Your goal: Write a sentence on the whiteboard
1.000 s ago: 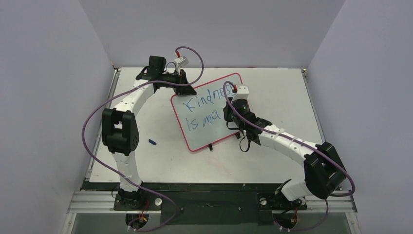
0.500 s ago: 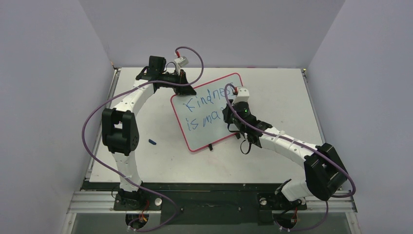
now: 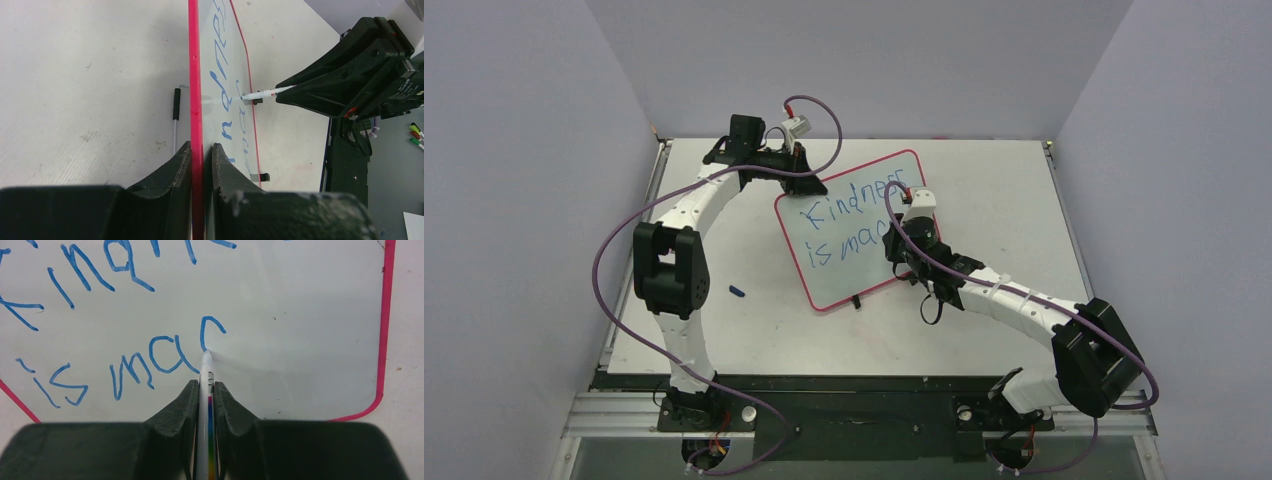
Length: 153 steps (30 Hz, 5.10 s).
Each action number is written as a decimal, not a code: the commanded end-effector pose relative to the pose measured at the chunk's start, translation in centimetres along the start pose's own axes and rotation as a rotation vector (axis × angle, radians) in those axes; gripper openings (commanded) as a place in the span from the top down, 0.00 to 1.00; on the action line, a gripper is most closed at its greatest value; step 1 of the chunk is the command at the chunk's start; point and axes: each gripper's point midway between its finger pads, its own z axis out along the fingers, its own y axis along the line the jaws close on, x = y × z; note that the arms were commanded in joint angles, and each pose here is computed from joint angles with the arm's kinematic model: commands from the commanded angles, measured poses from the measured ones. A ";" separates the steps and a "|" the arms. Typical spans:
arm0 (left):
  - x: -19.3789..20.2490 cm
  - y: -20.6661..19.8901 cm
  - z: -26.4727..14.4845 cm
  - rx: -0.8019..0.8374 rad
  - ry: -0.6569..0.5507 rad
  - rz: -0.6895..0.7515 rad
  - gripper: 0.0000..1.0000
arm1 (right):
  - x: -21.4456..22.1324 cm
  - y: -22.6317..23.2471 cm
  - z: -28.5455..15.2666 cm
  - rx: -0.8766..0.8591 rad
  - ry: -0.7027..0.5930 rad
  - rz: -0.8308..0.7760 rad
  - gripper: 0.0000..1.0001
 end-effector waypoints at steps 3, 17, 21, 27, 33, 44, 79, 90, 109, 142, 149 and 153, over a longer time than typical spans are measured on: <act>-1.0 -0.9 0.5 0.033 -0.020 0.128 1.00 | -0.9 -1.9 -0.1 0.081 0.006 -0.021 1.00; -1.0 -0.8 0.6 0.034 -0.020 0.128 1.00 | -3.9 -0.7 0.9 0.059 -0.024 -0.035 1.00; -1.0 -0.8 0.5 0.033 -0.020 0.128 1.00 | -3.6 -0.6 0.9 0.050 -0.018 -0.029 1.00; -0.9 -0.8 0.5 0.033 -0.019 0.126 1.00 | -1.8 -1.3 0.5 0.056 0.010 -0.024 1.00; -1.0 -0.8 0.6 0.034 -0.020 0.130 1.00 | 0.5 -2.0 -0.1 0.058 0.047 -0.016 1.00; -0.9 -0.7 0.7 0.028 -0.015 0.128 1.00 | 3.3 -1.9 -1.0 0.044 0.100 -0.021 1.00; -0.9 -0.9 0.6 0.025 -0.014 0.131 1.00 | -4.7 -1.0 -2.3 0.078 -0.053 -0.004 1.00; -0.9 -0.9 0.7 0.028 -0.014 0.131 1.00 | -6.0 -1.7 -0.6 0.092 -0.058 0.015 1.00; -0.8 -0.7 0.7 0.028 -0.013 0.128 1.00 | -4.1 -2.1 0.9 0.096 -0.025 0.036 1.00; -0.9 -0.8 0.6 0.027 -0.015 0.131 1.00 | -4.8 -2.5 -2.6 0.075 -0.078 0.090 1.00; -0.9 -0.9 0.6 0.026 -0.015 0.133 1.00 | -6.9 -1.4 -1.6 0.065 -0.097 0.082 1.00; -0.9 -0.8 0.6 0.027 -0.015 0.133 1.00 | -7.6 -0.8 -0.6 0.055 -0.098 0.085 1.00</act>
